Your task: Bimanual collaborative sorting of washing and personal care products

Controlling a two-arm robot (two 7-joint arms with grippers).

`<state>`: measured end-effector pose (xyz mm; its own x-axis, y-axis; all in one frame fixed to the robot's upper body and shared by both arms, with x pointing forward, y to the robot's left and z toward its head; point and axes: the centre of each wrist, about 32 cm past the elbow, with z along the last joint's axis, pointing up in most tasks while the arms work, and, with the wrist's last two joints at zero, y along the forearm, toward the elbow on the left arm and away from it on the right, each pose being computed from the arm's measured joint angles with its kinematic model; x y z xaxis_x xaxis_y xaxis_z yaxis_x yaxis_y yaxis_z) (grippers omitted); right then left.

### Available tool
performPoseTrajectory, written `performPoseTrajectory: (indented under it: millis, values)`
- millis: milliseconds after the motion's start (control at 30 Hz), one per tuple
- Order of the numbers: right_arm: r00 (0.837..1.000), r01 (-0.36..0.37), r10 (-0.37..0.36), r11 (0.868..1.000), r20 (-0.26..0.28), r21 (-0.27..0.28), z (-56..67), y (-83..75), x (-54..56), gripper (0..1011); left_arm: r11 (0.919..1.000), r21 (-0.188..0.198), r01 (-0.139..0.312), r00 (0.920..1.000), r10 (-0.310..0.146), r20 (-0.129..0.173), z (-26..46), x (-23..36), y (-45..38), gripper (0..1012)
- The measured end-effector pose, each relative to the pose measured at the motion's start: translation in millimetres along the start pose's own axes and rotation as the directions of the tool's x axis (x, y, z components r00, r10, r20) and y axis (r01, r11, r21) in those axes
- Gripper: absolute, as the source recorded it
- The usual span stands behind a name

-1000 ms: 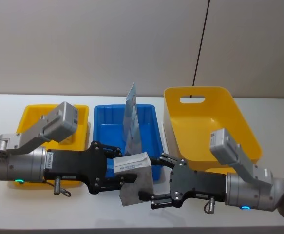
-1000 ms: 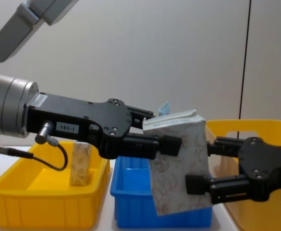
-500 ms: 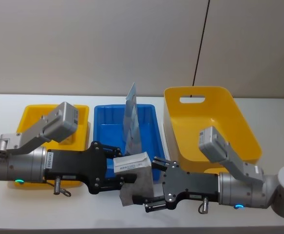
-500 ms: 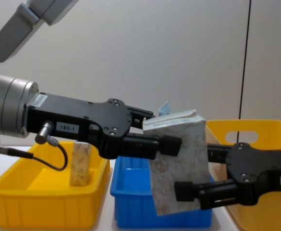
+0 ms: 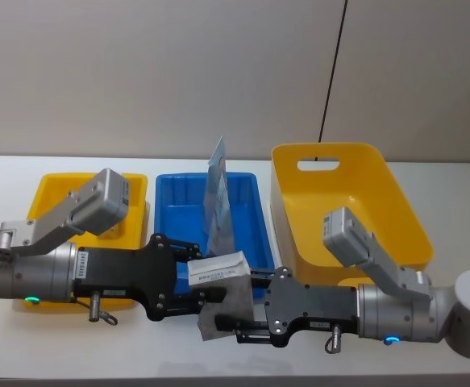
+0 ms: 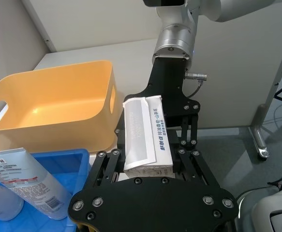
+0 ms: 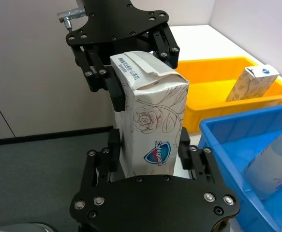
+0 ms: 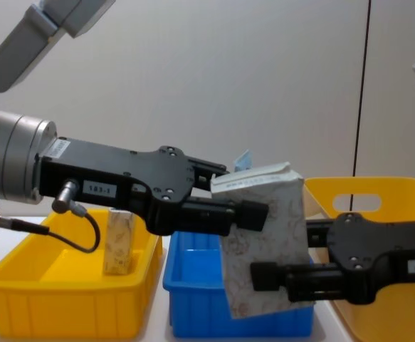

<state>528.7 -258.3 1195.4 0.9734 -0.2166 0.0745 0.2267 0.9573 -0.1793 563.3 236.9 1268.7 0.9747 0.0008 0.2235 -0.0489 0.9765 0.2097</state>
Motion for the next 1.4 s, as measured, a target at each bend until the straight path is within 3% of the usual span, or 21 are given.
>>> performPoseTrajectory:
  millis: [400,567,667,967,1200,1400]
  values:
    - [1.0,-0.005,0.005,1.0,-0.005,-0.003,0.6,1.3,0.1,350,1.0,0.0,0.0,1.0,0.0,0.0,0.0,0.0,0.0,427]
    - [1.0,-0.006,0.006,1.0,-0.006,-0.004,0.7,1.5,0.1,344,1.0,0.0,0.0,1.0,0.0,0.0,0.0,0.0,0.0,435]
    - [1.0,-0.006,0.006,1.0,-0.007,-0.003,0.7,1.6,0.0,341,1.0,0.0,0.0,1.0,0.0,0.0,0.0,0.0,0.0,493]
    - [1.0,-0.011,0.011,1.0,-0.01,0.011,1.3,-0.3,-5.3,342,1.0,0.0,0.0,1.0,0.0,0.0,0.0,0.0,0.0,808]
    - [1.0,-0.002,0.002,1.0,-0.008,0.02,1.7,-4.2,-11.2,341,1.0,0.0,0.0,1.0,0.0,0.0,0.0,0.0,0.1,976]
    - [1.0,0.029,-0.029,0.999,-0.003,0.023,1.6,-9.6,-16.6,341,1.0,-0.001,-0.002,1.0,0.002,-0.002,-0.3,-0.2,0.4,1001]
